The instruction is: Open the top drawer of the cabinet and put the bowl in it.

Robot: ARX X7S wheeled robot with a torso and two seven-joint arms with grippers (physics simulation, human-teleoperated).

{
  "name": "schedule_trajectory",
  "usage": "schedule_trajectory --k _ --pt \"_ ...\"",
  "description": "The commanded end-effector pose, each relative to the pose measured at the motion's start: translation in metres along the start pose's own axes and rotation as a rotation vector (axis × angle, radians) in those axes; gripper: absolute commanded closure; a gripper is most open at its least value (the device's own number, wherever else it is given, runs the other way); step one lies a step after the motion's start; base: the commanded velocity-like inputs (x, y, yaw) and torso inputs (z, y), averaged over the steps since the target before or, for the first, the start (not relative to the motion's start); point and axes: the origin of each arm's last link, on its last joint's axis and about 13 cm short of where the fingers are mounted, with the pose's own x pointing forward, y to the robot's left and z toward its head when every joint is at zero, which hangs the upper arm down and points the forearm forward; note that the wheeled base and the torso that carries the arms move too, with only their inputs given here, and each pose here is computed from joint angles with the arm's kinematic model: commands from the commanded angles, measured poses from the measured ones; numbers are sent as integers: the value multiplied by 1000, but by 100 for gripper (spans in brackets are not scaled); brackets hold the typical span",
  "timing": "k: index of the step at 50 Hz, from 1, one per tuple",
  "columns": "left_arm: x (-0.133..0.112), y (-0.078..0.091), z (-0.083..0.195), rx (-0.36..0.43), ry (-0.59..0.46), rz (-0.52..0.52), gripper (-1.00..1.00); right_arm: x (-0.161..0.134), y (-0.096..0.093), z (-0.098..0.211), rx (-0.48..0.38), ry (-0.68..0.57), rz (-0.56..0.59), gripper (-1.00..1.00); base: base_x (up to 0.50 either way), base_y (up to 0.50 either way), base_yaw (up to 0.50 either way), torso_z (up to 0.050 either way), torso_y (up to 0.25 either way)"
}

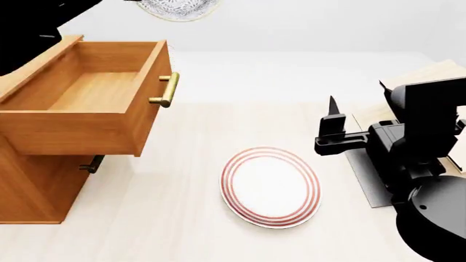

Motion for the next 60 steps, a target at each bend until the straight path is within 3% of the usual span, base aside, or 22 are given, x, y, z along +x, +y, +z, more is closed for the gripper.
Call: schedule_trajectory --k 1,23,43,60 --pt "31 27 20 -78 -20 177 100 1 0 -1 0 2 1 -100 0 0 0 0 0" --pt "69 68 4 -150 37 385 100 2 0 -1 0 7 0 -100 0 0 0 0 0" --pt "78 100 -30 -178 96 500 100 0 0 0 -7 8 3 -100 0 0 0 1 1" --pt "87 117 -62 -191 151 587 100 6 2 -5 -11 24 5 -100 0 0 0 0 0"
